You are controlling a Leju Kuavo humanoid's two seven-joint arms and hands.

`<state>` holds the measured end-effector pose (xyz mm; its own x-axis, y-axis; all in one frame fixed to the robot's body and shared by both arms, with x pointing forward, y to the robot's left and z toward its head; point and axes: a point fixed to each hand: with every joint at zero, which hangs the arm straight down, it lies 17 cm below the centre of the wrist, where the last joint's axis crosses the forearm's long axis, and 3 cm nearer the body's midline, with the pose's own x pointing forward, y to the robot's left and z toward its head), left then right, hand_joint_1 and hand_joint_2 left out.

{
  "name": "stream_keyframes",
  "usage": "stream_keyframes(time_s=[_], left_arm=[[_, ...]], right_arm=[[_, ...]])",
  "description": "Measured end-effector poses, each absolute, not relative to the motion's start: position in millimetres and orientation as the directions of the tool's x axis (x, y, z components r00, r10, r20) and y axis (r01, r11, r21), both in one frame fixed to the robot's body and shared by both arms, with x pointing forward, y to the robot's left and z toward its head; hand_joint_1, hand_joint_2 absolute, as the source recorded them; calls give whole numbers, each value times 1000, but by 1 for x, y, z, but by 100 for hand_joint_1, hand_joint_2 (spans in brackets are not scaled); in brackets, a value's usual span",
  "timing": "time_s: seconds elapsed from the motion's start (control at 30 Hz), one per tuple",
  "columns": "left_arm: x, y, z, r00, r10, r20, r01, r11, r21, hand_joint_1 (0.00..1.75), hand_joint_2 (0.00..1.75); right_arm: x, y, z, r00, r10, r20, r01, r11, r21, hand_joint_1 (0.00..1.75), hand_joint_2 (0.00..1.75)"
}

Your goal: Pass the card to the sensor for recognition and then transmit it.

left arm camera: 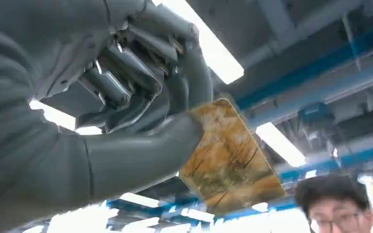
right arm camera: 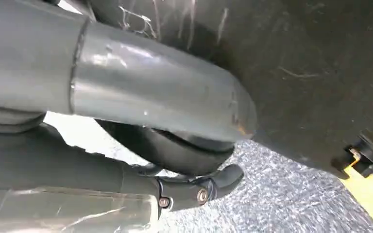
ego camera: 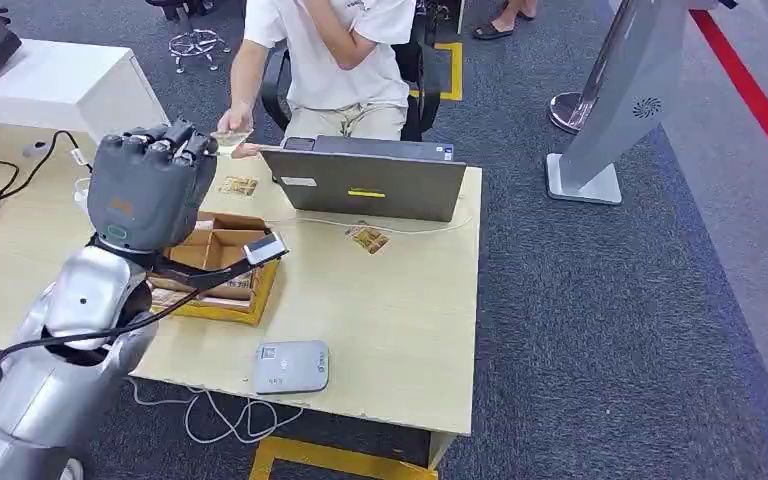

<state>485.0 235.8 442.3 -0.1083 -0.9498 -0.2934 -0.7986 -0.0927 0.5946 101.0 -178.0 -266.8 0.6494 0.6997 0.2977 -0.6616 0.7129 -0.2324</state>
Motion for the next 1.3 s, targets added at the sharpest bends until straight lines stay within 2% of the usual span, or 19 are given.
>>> stream_keyframes(time_s=[0.2,0.43,0.47,1.0,1.1,1.3], left_arm=[[577,264,422,26,-963,-270,-736,-201,646,175,175],[616,260,385,32,-969,-244,-631,-209,747,175,175],[618,259,381,30,-969,-243,-620,-209,756,0,175],[619,246,352,-39,-964,-264,-577,-194,793,0,175],[603,229,327,-108,-962,-251,-564,-149,812,0,175],[531,203,260,-231,-955,-185,-500,-47,865,0,175]], right_arm=[[114,-179,-265,627,721,296,-676,692,-254,0,0],[112,-183,-266,628,724,287,-677,689,-257,0,0],[111,-183,-266,628,725,285,-678,688,-256,0,175],[113,-183,-266,622,730,284,-682,683,-262,0,175],[115,-183,-265,628,721,293,-673,692,-260,0,175],[116,-184,-265,680,669,299,-624,743,-243,0,175]])
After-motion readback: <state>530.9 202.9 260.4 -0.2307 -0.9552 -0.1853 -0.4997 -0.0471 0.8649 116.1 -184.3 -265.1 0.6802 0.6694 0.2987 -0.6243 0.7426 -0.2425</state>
